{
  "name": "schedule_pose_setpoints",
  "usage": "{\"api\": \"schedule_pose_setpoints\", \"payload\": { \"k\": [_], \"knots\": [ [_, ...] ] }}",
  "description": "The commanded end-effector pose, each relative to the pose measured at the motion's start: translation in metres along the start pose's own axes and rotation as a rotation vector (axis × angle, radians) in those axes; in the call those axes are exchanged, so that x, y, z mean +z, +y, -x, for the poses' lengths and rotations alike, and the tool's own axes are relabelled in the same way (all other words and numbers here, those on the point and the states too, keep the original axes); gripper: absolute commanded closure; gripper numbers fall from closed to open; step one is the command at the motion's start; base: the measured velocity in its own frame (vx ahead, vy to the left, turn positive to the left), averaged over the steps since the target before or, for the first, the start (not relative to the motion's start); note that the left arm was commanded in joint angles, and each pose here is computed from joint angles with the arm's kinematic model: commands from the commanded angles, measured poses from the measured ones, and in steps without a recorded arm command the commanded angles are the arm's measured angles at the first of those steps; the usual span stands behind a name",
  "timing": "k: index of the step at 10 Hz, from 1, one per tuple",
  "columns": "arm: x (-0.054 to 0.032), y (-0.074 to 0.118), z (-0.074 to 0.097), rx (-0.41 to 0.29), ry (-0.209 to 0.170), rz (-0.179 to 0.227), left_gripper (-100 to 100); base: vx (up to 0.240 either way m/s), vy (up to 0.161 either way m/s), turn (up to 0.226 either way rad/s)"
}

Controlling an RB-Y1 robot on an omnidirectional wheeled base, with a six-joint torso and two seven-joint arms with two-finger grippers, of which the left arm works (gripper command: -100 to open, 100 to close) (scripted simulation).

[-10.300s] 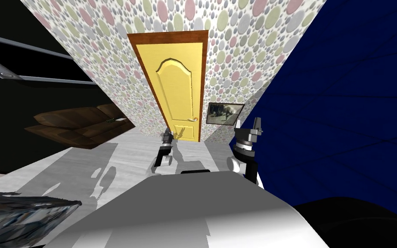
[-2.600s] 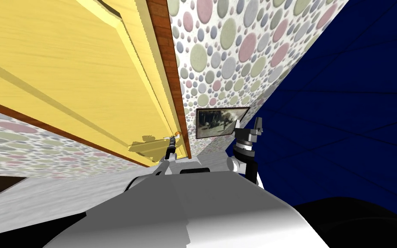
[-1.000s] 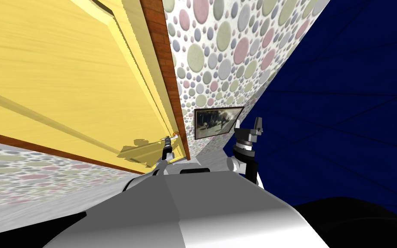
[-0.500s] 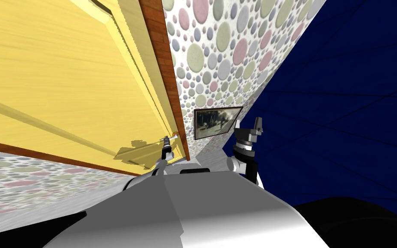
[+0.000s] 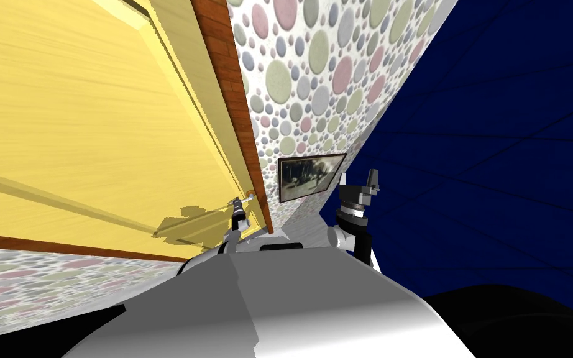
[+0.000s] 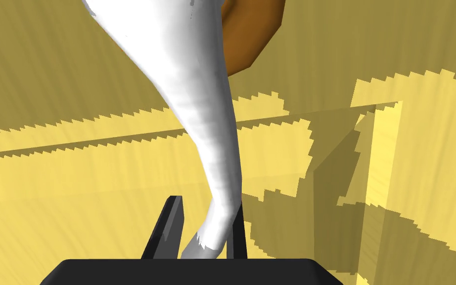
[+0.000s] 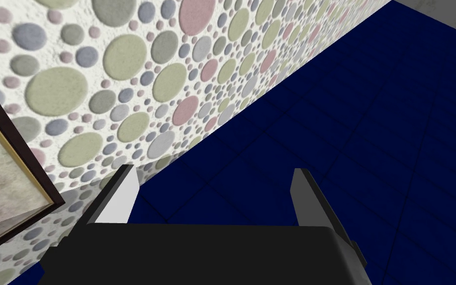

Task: Push the door open

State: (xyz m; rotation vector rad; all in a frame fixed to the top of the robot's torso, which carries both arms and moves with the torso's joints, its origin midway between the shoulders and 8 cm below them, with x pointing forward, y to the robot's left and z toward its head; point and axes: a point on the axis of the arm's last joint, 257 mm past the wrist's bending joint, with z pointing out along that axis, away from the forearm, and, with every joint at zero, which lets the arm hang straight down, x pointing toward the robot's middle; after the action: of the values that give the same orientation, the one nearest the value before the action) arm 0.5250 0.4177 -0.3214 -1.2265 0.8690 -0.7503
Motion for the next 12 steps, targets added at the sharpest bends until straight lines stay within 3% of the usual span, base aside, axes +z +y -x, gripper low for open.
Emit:
{"api": "schedule_pose_setpoints", "payload": {
  "k": [1, 4, 5, 12],
  "knots": [
    [0.0097, -0.012, 0.013, 0.001, -0.036, -0.030, 100, 0.016, 0.008, -0.062],
    [0.0100, -0.011, 0.020, 0.002, -0.059, -0.028, 100, 0.009, 0.016, -0.054],
    [0.0100, -0.009, 0.033, 0.004, -0.103, -0.023, 100, 0.023, 0.025, -0.167],
    [0.0100, -0.009, 0.033, 0.004, -0.103, -0.023, 100, 0.009, 0.009, -0.011]
  ]
}}
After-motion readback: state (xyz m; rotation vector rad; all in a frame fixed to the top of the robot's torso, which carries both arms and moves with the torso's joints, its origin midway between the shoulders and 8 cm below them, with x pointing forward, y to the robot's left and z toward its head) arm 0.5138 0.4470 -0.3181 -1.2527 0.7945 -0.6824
